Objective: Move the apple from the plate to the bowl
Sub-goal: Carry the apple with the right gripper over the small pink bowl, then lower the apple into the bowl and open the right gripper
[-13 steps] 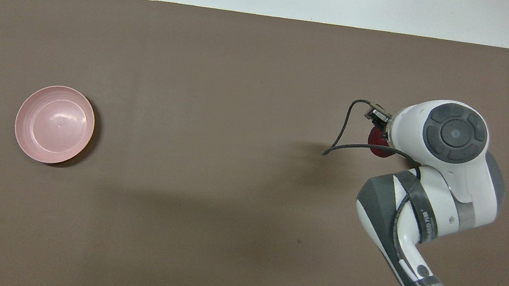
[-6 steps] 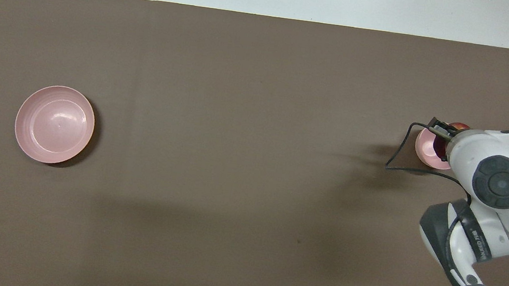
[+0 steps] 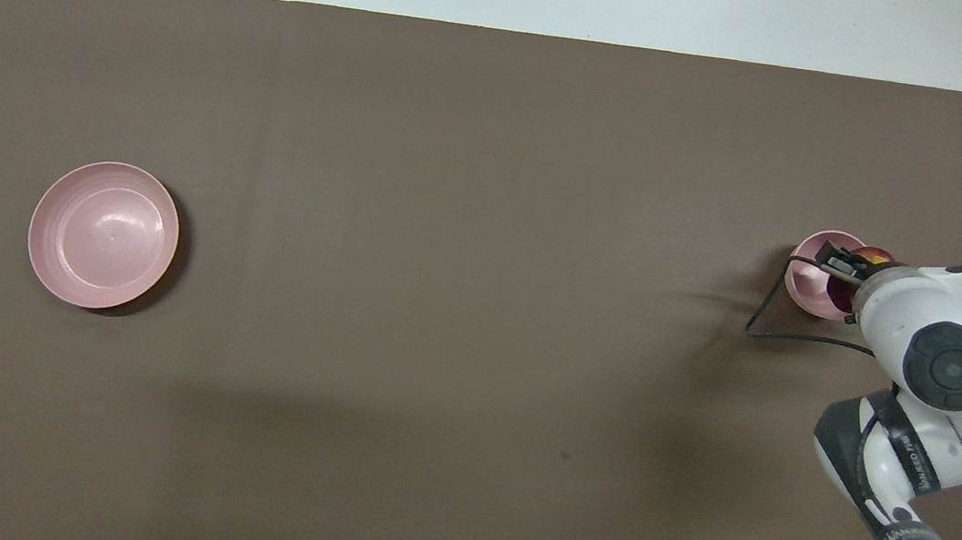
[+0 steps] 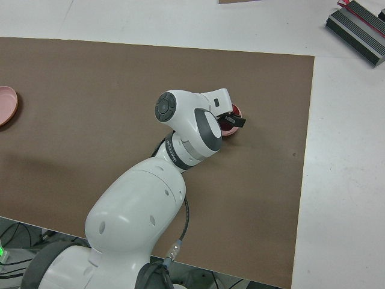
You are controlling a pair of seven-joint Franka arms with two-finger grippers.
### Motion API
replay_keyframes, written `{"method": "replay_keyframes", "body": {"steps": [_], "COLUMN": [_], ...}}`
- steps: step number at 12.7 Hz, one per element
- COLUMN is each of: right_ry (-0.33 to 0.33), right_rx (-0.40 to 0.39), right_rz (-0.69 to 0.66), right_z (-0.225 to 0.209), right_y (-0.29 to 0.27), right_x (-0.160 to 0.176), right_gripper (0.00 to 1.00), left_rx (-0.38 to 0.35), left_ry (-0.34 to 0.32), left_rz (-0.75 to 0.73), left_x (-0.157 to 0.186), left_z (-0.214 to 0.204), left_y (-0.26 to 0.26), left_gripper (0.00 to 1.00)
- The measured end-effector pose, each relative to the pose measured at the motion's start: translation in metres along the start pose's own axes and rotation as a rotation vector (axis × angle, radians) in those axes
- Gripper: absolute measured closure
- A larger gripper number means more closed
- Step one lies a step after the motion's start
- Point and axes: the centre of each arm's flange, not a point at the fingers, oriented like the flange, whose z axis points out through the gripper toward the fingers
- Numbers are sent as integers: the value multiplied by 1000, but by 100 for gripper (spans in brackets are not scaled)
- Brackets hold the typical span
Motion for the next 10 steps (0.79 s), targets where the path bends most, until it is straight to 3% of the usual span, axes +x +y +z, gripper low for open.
{"method": "replay_keyframes", "body": {"steps": [3,5,6,10], "right_ry": [23,36,47,85], "right_rx": [17,10,12,10], "right_rz": [-43,-64,-66,-76], "right_z": [22,28,26,9], "right_y": [-11,-12,-13,-15], "right_x": [-14,-10,-5,10], "right_gripper": [24,4,0,0], "left_rx": [7,10,11,14], "left_ry": [-2,0,0,1], "left_rz": [2,1,-1,-7], "left_x": [0,0,-1,-2], "left_z": [0,-1,-1,-2], "left_y": [1,1,0,-3], "left_gripper": [0,0,0,0]}}
